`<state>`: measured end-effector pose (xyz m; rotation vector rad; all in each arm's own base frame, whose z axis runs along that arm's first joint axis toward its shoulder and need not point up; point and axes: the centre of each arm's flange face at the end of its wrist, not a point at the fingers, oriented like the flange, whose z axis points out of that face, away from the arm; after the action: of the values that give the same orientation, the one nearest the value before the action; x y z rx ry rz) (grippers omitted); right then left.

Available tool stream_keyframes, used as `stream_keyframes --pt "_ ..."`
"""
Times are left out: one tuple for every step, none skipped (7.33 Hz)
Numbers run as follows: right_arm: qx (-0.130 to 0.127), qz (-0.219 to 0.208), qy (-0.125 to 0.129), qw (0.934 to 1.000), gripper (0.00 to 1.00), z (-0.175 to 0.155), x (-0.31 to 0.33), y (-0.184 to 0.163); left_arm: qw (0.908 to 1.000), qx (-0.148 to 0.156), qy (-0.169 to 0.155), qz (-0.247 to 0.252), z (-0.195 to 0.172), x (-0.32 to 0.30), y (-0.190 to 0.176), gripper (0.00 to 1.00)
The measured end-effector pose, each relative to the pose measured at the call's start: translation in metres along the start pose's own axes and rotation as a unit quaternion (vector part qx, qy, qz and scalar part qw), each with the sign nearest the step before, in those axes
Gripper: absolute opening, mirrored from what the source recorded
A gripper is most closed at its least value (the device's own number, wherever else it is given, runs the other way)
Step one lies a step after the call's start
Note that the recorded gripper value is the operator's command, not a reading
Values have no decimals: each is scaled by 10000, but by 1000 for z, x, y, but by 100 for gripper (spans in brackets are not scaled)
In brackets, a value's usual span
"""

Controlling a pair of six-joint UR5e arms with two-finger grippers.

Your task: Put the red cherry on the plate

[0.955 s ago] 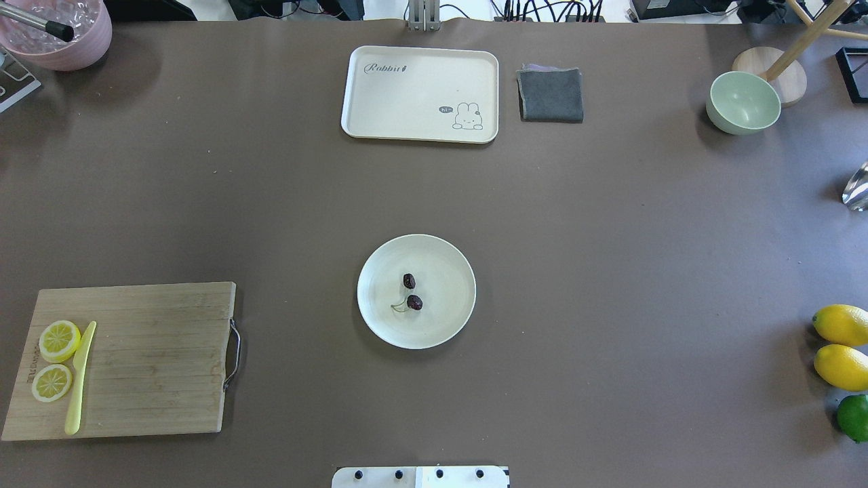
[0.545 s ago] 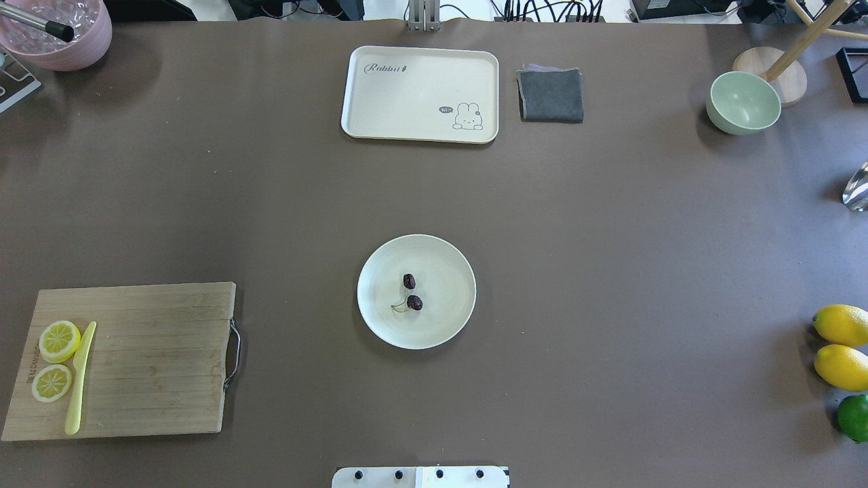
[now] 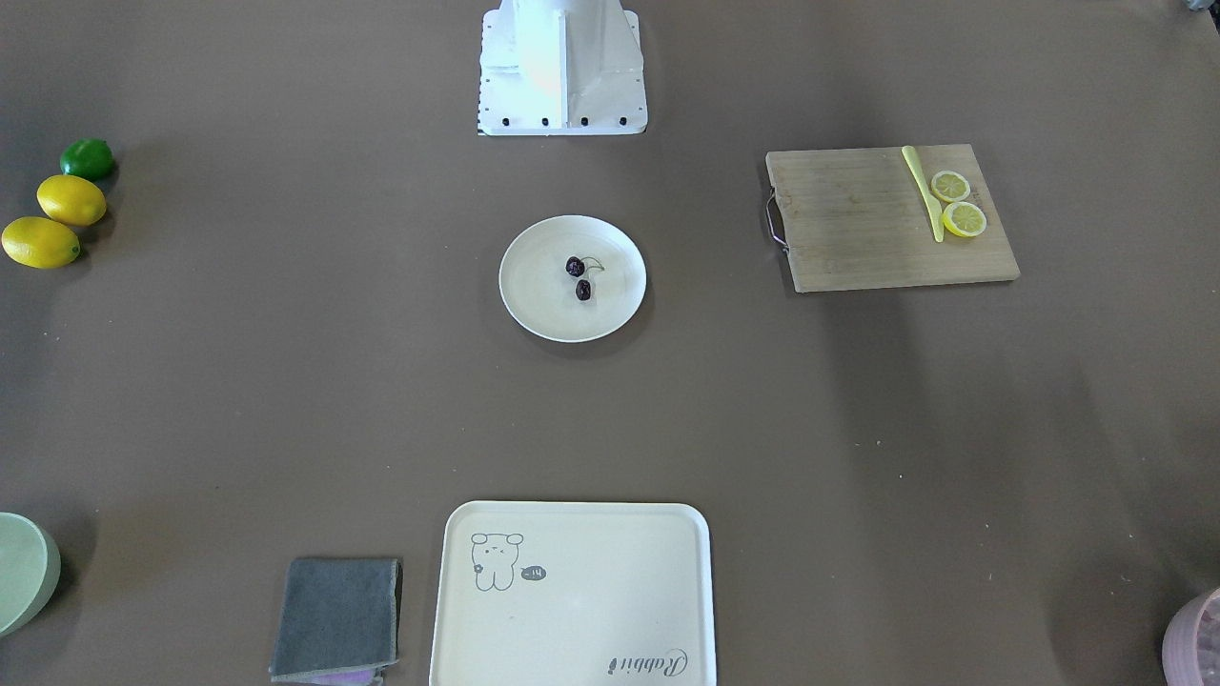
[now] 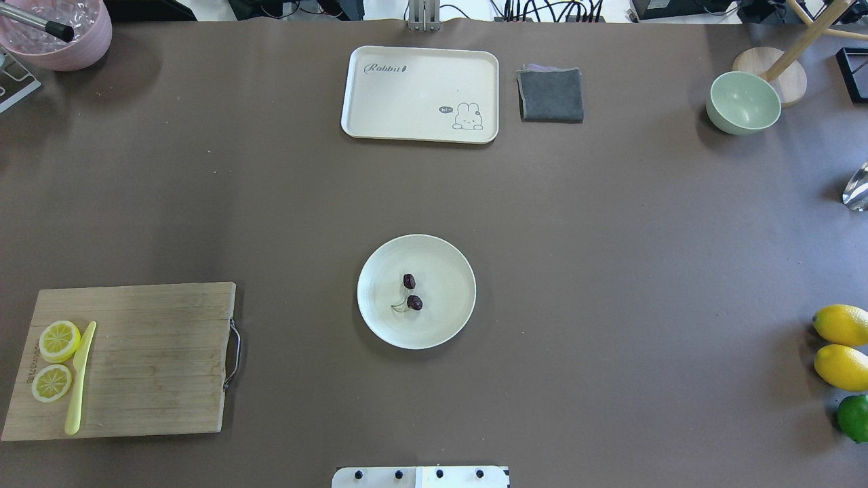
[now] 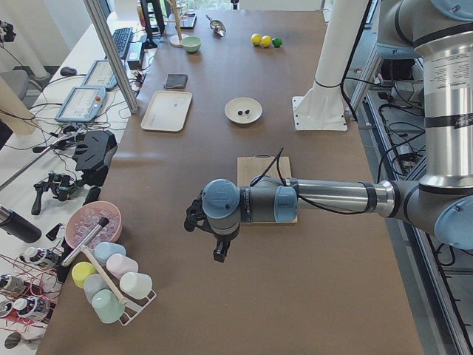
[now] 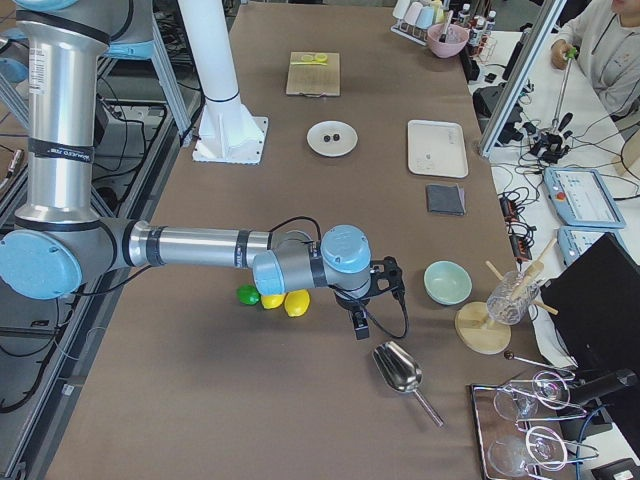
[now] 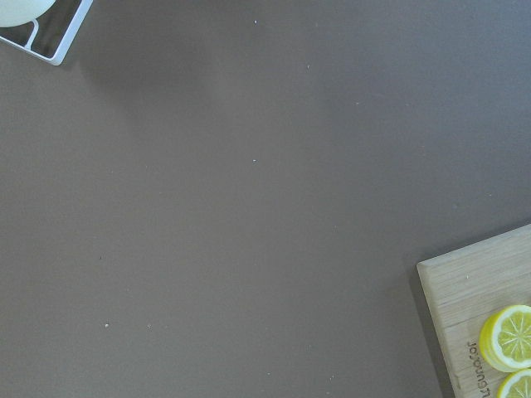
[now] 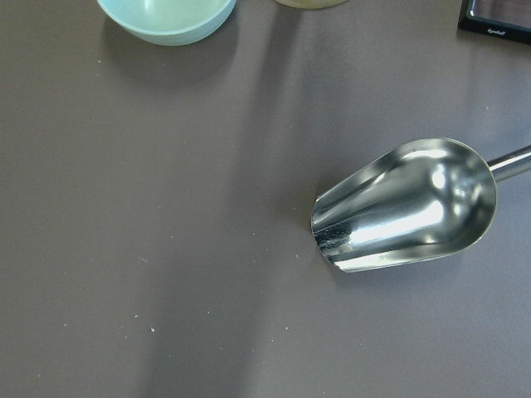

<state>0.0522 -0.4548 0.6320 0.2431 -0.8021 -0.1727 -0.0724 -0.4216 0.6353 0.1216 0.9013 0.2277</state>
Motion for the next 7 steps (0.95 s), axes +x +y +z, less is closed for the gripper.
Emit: stream_keyframes --pt "-8 -8 0 10000 100 0 1 1 10000 4 0 -6 0 -1 0 97" --pt "-16 -5 -1 10000 100 1 1 3 10000 19 -3 8 -1 0 0 98" --pt "-22 0 -1 10000 100 2 2 5 10000 34 -6 26 -3 2 -1 98" --pt "-22 0 -1 10000 100 2 2 5 10000 50 -11 45 -4 3 -1 98" --pt "-17 -6 -3 10000 100 1 1 5 9999 72 -17 69 -6 5 -2 98" --pt "-9 -14 -5 10000 100 0 0 6 9999 95 -24 96 -9 8 -3 97" --pt "-1 -22 -7 10000 100 0 -1 6 9999 103 -28 106 -10 9 -3 98"
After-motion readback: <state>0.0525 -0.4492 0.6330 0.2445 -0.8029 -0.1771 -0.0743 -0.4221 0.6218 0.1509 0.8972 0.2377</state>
